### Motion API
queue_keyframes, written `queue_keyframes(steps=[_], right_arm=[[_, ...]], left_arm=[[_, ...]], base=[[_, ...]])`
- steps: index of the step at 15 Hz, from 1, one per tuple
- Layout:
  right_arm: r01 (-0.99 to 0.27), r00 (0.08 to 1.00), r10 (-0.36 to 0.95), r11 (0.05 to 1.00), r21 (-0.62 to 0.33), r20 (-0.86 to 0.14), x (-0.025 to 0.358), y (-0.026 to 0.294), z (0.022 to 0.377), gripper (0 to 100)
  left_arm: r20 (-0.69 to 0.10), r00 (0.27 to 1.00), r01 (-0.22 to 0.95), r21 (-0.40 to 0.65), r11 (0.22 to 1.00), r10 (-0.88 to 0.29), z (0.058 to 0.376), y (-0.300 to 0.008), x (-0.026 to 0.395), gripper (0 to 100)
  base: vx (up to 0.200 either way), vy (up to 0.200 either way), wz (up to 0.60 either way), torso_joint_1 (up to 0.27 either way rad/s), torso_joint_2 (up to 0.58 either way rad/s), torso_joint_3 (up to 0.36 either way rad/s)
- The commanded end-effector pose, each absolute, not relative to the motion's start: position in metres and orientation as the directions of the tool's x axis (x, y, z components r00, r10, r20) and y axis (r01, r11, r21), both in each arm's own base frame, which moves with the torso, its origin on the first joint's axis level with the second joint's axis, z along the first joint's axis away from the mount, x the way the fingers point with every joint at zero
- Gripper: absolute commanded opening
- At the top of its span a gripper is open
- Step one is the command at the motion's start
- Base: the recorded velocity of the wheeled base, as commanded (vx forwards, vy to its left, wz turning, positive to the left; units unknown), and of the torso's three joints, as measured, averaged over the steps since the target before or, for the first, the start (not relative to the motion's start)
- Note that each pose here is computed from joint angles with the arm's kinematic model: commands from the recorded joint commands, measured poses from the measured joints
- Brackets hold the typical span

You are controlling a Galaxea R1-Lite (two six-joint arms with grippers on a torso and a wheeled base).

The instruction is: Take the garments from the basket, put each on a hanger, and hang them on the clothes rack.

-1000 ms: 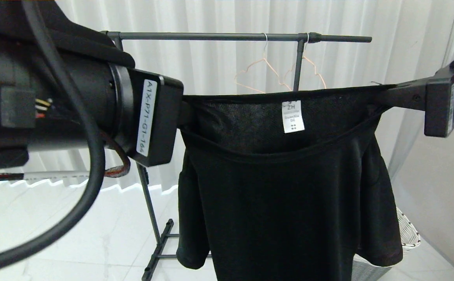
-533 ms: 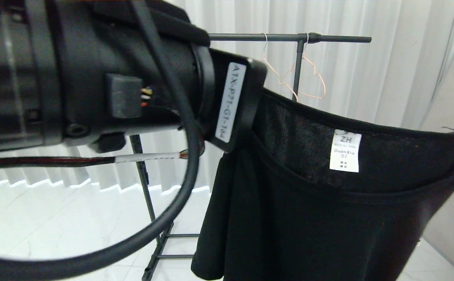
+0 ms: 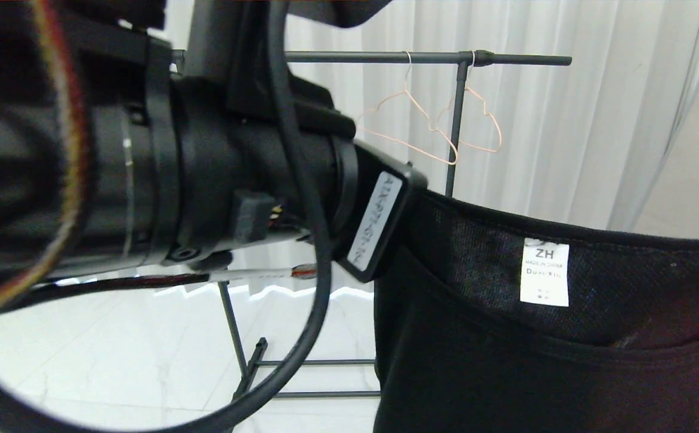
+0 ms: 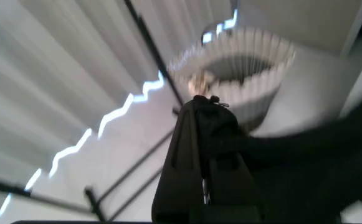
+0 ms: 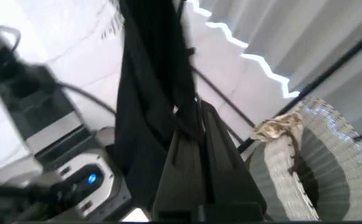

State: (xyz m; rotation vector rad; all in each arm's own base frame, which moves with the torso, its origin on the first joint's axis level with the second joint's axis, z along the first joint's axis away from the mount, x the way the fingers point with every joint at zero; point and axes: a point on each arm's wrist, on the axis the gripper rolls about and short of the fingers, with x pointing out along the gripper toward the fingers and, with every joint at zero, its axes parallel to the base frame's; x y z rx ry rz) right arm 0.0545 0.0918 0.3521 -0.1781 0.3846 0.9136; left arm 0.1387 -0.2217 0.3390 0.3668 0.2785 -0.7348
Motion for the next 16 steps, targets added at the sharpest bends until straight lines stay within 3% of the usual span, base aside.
queue_keyframes(steps=[1,2,5,10,14,16], right_arm=[[-0.749,0.610,0.699,0.662,0.016,-0.372,0.070,0.098,0.354,0],[-0.741,0.625,0.701,0.671,0.021,-0.345,0.074,0.102,0.356,0],[-0.737,0.648,0.723,0.674,0.040,-0.241,0.101,0.130,0.368,0],[-0.797,0.582,0.790,0.601,0.060,-0.192,0.110,0.146,0.375,0],[-0.784,0.596,0.776,0.618,0.059,-0.206,0.101,0.131,0.374,0],[-0.772,0.595,0.752,0.632,0.058,-0.283,0.079,0.101,0.364,0]], left_arm=[[-0.383,0.705,0.696,0.208,0.687,-0.597,0.349,-0.195,0.122,0],[-0.399,0.699,0.697,0.195,0.690,-0.593,0.349,-0.189,0.117,0],[-0.491,0.595,0.771,0.126,0.625,-0.636,0.349,-0.168,0.077,0],[-0.496,0.511,0.807,-0.004,0.591,-0.702,0.348,-0.176,0.055,0],[-0.502,0.533,0.788,0.001,0.615,-0.681,0.346,-0.177,0.058,0],[-0.484,0.645,0.690,0.035,0.723,-0.592,0.346,-0.179,0.076,0]], base=[[0.000,0.000,0.00,0.000,0.00,0.000],[0.000,0.000,0.00,0.000,0.00,0.000],[0.000,0.000,0.00,0.000,0.00,0.000],[0.000,0.000,0.00,0.000,0.00,0.000],[0.000,0.000,0.00,0.000,0.00,0.000],[0.000,0.000,0.00,0.000,0.00,0.000]])
